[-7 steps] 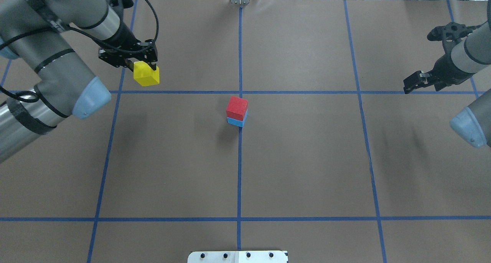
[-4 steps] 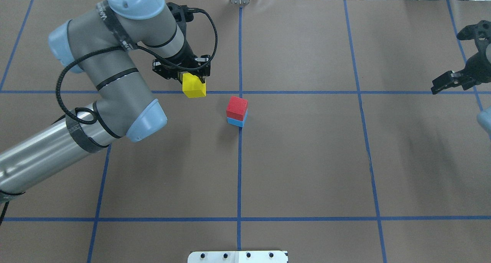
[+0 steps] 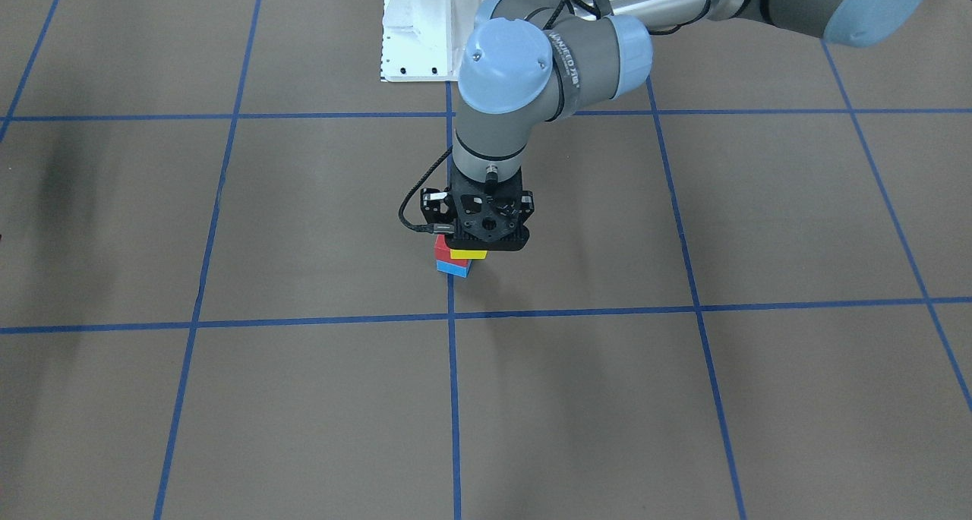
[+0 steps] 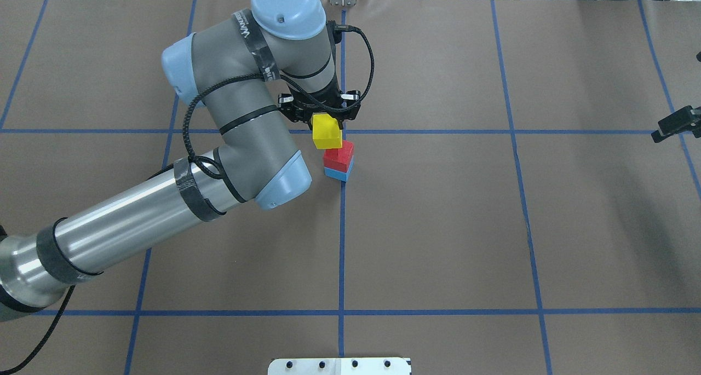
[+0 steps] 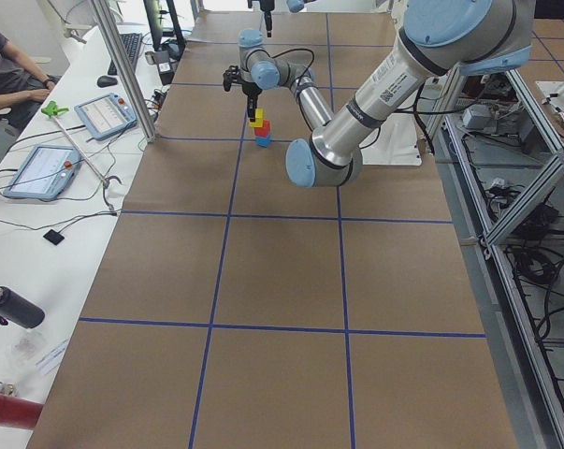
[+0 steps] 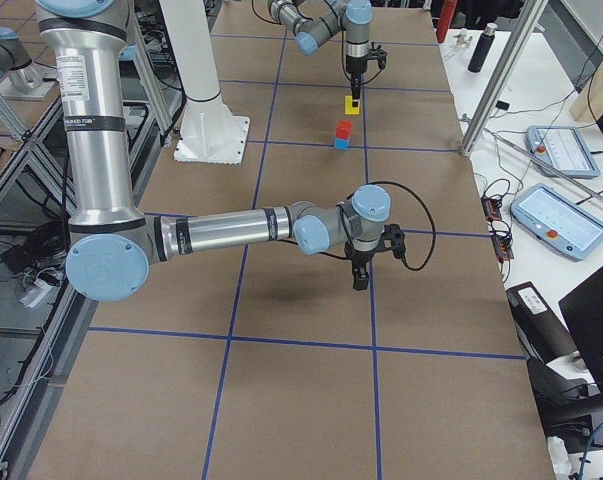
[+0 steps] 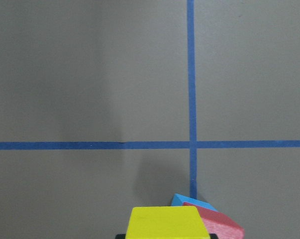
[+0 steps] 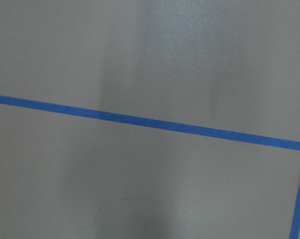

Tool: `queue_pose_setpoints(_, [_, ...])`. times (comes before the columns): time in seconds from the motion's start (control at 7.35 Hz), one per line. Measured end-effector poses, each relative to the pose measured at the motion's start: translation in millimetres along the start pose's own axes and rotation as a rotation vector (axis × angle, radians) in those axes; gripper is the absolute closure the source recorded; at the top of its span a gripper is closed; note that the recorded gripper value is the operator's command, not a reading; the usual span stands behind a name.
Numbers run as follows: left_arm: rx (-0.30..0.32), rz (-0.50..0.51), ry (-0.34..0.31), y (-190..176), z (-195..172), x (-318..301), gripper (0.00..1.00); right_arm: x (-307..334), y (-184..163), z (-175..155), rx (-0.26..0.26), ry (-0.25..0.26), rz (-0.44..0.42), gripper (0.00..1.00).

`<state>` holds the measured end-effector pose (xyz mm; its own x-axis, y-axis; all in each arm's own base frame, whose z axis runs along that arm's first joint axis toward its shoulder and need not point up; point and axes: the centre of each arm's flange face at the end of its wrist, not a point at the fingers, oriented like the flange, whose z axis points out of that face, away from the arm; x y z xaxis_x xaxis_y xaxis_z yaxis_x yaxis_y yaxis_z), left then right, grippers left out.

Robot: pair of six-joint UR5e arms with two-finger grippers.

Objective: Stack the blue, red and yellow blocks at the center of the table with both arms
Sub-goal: 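Carry the yellow cube with the left gripper over the red cube, then lower the yellow cube onto the red cube with the left gripper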

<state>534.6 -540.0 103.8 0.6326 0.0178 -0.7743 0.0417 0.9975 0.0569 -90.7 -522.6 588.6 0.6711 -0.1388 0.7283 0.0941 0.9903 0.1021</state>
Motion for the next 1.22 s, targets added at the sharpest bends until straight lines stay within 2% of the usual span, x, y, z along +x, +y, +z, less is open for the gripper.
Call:
queue_pose_setpoints(0.82, [-0.061,0.140,-0.074,-1,4,20,1.00,1,1,1,-0.003,-0.003,0.003,0.00])
queue_pose_setpoints(1.22, [-0.100,0.181,-0.067,4,11,32,1.00,1,0,1,-0.002,-0.003,0.003,0.00])
